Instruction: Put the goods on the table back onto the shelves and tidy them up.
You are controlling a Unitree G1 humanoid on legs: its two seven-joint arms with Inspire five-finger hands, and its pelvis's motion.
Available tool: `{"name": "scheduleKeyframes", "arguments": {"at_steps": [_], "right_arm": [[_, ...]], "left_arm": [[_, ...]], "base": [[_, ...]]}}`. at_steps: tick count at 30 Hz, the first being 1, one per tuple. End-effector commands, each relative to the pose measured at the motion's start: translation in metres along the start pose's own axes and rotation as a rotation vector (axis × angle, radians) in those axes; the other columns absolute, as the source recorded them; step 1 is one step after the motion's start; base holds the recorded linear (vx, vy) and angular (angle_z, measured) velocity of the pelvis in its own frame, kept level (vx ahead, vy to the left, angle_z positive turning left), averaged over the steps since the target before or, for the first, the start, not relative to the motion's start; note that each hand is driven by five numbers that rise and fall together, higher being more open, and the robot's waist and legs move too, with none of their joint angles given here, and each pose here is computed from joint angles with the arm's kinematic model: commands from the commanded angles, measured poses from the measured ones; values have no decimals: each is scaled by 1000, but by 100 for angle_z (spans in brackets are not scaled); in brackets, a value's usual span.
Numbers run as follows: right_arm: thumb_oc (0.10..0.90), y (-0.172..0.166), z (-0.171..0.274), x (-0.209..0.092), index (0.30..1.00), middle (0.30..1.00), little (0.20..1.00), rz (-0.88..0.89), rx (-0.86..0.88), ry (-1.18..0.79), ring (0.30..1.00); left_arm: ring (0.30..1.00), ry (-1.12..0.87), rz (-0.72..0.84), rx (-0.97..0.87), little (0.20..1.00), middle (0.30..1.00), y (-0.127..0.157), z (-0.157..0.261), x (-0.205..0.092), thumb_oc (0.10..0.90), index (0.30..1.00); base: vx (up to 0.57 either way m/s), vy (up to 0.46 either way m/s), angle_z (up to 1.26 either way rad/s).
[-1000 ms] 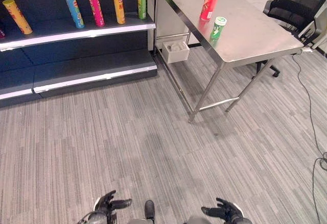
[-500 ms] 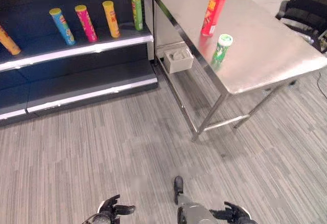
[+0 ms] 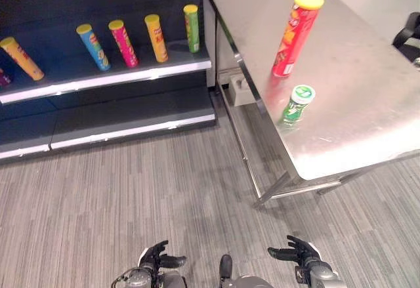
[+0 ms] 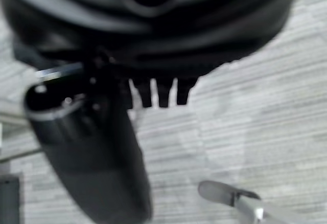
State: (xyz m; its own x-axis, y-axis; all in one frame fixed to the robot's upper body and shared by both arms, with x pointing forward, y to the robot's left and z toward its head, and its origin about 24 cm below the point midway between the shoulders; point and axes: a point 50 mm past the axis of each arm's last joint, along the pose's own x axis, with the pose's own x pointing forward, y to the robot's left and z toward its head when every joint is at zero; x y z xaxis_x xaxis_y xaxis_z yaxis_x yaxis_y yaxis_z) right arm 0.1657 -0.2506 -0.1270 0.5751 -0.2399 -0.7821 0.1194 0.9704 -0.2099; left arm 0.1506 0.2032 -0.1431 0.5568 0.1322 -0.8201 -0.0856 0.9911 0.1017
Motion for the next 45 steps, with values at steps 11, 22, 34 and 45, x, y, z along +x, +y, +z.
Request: {"name": "scheduleKeyframes", "arguments": {"at_steps": [11,22,34,45], "right_arm": [[800,-24,-18,-7,900,900,900,-78,52,30,900],[800,-126,65,-36,900,900,900,-480,333,-398,900],[800,-186,216,-186,900,900,900,-617,166,-1314,900],[800,-155,268,-194,900,900,900,-268,-100,-1356,900]], "left_arm": [[900,11,107,50,900,900,34,-7,-4,800,900],[900,-68,172,-11,900,900,51,5,-7,800,900],[900,-73,133,4,900,900,47,3,-9,800,900],[900,-11,63,31,900,900,39,-15,-11,800,900]], "base": [[125,163,-44],[1,118,-25],[90,-93,13],[36,-88,15]]}}
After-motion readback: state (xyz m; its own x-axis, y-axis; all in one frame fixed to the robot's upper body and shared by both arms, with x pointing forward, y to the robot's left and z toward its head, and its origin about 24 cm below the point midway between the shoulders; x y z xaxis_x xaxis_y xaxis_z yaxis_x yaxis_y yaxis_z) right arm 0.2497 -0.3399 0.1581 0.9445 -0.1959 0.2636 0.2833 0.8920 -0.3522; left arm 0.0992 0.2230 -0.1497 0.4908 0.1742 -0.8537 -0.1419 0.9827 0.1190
